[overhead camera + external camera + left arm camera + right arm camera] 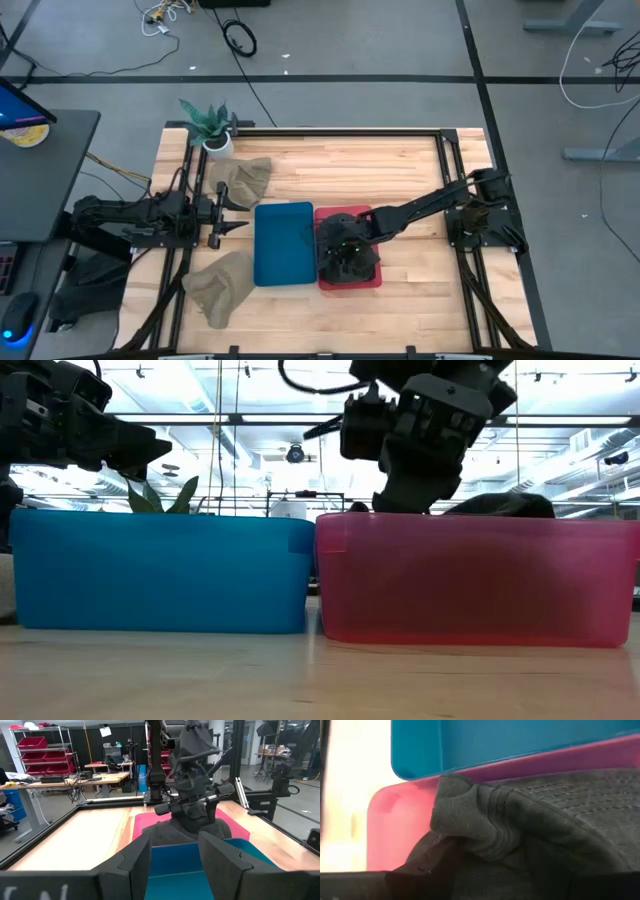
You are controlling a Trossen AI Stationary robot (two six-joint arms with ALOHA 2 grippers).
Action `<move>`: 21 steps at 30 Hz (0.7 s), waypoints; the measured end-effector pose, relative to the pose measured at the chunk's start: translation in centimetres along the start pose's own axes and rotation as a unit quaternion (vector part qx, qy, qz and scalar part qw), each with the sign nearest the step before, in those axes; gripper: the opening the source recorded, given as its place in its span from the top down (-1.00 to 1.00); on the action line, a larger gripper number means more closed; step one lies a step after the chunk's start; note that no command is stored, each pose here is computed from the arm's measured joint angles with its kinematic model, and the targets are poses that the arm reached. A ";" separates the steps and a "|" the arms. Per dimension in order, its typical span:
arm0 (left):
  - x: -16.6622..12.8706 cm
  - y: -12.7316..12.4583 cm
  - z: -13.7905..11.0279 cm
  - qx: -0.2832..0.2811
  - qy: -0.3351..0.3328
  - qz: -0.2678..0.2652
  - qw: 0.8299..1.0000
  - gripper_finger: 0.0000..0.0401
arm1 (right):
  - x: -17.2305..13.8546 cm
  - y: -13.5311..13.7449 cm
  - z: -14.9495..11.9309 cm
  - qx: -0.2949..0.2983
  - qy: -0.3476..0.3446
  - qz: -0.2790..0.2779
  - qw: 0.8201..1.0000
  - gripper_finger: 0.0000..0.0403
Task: Pick & Place hat
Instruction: Put the black cap into the pink bin
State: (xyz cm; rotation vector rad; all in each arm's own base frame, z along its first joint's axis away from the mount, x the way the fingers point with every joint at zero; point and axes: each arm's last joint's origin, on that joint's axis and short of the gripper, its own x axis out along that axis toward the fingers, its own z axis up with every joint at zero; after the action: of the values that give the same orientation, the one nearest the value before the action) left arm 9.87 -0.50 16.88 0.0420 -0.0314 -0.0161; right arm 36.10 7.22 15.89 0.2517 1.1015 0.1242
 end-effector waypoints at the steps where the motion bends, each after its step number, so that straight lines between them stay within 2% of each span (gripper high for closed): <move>1: 0.0 0.0 0.0 0.000 0.001 0.000 1.000 0.15 | 0.2 -0.3 -0.1 0.009 0.011 0.008 1.000 -0.11; 7: 0.0 0.0 0.0 0.000 0.002 0.000 1.000 0.15 | -0.6 -0.7 0.1 0.024 0.016 0.046 0.999 -0.11; 14: 0.0 0.0 0.0 0.000 0.002 0.000 1.000 0.15 | -4.3 0.3 0.5 0.016 -0.023 0.062 0.998 -0.11; 18: 0.0 0.0 0.0 0.000 0.002 0.000 1.000 0.15 | -6.4 1.4 0.8 0.001 -0.075 0.025 0.997 -0.11; 21: 0.0 0.0 0.0 0.000 0.002 0.000 1.000 0.15 | -7.7 2.2 0.4 -0.005 -0.081 0.015 0.997 -0.11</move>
State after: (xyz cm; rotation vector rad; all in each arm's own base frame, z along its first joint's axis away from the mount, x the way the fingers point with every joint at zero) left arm 9.88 -0.50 16.84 0.0421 -0.0278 -0.0162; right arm 33.03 7.54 23.32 0.2650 0.9365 0.1324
